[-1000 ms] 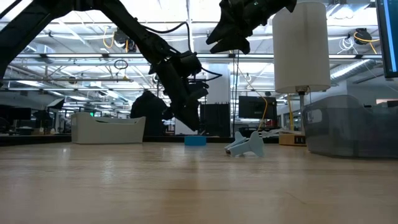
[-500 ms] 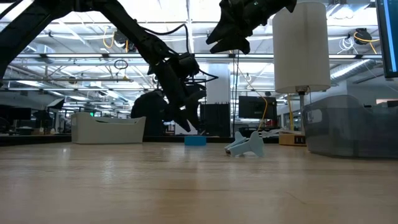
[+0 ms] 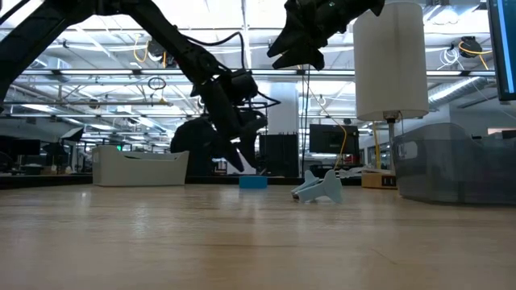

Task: Pick and place Stapler, Stapler remover, tape
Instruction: Put the light blue tape into the white bin

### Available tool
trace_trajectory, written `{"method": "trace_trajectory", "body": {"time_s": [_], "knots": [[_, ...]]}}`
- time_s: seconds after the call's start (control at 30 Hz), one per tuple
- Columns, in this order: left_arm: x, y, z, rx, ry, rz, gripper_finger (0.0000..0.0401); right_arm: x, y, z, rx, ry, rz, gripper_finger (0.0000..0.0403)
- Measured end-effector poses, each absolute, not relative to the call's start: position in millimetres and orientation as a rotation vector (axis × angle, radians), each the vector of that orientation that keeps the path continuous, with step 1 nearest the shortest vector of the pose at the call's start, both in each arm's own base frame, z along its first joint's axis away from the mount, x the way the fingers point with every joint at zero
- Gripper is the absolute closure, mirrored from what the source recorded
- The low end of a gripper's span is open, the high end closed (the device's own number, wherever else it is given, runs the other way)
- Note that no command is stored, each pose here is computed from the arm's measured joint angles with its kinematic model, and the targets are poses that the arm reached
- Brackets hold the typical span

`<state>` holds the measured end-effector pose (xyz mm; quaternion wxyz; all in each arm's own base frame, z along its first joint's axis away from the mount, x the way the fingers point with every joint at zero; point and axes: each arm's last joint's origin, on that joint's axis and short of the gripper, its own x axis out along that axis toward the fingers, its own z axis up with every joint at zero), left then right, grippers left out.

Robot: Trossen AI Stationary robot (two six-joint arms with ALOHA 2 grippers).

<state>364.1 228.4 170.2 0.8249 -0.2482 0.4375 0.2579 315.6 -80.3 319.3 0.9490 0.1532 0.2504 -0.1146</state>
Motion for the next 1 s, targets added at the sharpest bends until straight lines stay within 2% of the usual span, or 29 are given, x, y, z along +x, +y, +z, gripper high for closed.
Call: {"method": "trace_trajectory", "body": {"time_s": [0.53, 0.63, 0.77, 1.0], "knots": [[361.8, 225.8, 138.4, -0.668, 1.056, 0.522, 0.0192, 317.0, -80.5, 321.8, 0.307, 0.480, -0.229, 0.0234], [363.5, 223.1, 137.8, -0.699, 1.051, 0.569, 0.0201, 317.0, -80.4, 321.8, 0.308, 0.480, -0.229, 0.0234], [364.6, 220.3, 137.0, -0.741, 1.048, 0.603, 0.0246, 317.0, -80.4, 321.7, 0.307, 0.481, -0.229, 0.0234], [362.5, 217.7, 136.5, -0.742, 1.084, 0.613, 0.0360, 317.0, -80.4, 321.7, 0.296, 0.482, -0.226, 0.0234]]}}
